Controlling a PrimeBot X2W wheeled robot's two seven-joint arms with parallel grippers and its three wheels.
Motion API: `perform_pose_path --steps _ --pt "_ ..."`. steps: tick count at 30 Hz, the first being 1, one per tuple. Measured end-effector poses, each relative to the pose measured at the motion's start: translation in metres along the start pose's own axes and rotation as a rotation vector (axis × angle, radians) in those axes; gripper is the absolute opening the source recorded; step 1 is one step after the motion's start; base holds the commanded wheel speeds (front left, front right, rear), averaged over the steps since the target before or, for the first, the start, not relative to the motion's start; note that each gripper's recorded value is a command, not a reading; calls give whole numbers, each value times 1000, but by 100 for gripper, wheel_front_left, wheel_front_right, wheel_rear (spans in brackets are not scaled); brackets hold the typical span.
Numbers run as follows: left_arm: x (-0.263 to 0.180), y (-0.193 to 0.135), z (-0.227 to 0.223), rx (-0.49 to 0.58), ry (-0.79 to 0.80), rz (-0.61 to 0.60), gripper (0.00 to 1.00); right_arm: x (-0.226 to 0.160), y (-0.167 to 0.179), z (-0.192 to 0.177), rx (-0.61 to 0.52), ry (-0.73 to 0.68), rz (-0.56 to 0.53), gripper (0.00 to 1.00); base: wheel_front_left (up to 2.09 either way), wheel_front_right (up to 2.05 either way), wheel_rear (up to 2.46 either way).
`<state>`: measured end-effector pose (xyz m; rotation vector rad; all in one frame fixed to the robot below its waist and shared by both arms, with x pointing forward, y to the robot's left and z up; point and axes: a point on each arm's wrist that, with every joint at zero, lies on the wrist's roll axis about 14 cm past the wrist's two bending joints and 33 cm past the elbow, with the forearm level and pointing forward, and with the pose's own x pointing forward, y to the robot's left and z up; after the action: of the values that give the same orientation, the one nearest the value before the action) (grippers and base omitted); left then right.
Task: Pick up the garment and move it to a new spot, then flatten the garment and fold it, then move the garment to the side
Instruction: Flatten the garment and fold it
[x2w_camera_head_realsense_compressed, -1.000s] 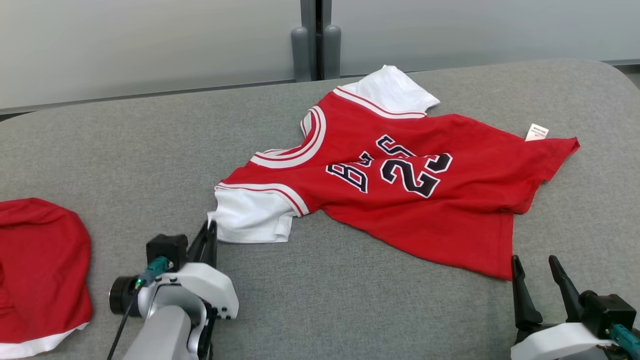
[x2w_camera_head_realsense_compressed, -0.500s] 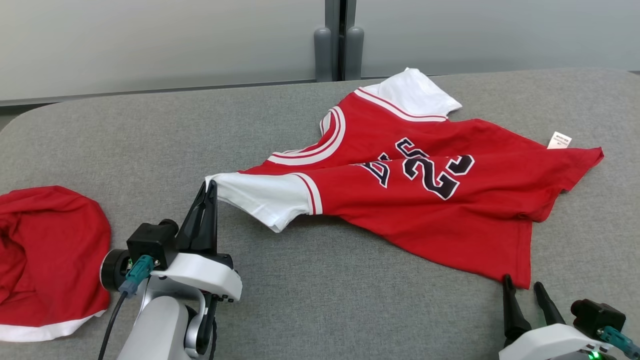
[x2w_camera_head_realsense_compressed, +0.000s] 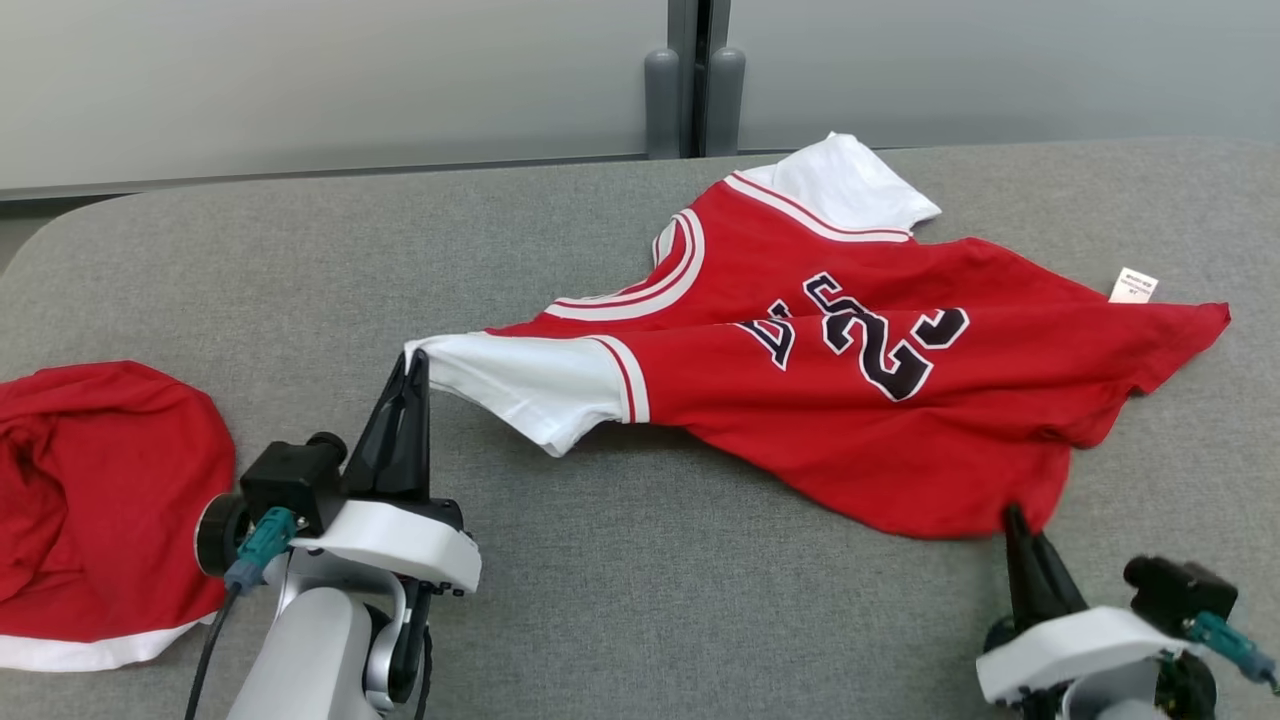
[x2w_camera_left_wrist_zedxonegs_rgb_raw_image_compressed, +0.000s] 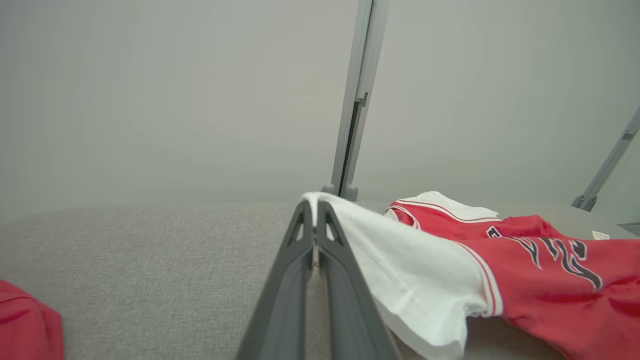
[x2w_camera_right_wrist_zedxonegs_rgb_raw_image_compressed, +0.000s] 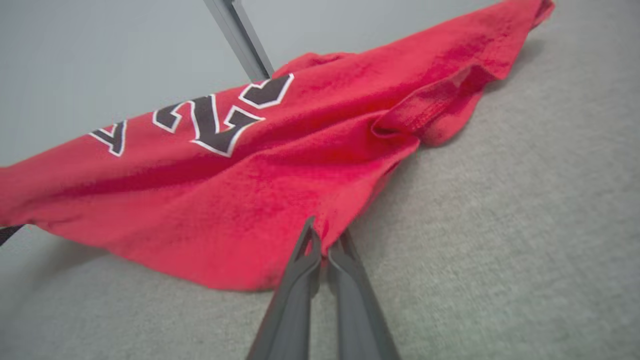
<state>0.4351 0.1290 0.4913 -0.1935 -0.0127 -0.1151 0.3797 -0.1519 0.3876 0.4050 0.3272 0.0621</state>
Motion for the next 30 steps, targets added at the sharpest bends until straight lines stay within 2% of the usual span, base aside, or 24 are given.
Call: perform_pose_path --steps 4,6,9,10,15,19,24,30 --pt "0 5 10 -23 -30 15 0 7 27 59 -10 -177 110 0 0 0 0" --pt "1 6 19 -84 -56 18 0 5 34 89 -29 -258 153 0 0 0 0" --pt "2 4 38 -319 -117 5 0 -2 44 132 -80 -363 213 0 0 0 0" --pt "3 0 46 -344 -138 -11 0 -4 48 146 -107 -389 235 0 0 0 0" --pt "10 -20 110 -444 -297 -105 0 -23 68 224 -225 -544 307 0 0 0 0" --pt "4 -38 166 -522 -400 -194 0 -46 81 280 -249 -658 324 0 0 0 0" --pt "-20 -49 242 -636 -563 -271 0 -74 101 322 -258 -715 355 0 0 0 0" --pt "-49 -49 296 -717 -690 -290 0 -91 116 335 -184 -675 397 0 0 0 0"
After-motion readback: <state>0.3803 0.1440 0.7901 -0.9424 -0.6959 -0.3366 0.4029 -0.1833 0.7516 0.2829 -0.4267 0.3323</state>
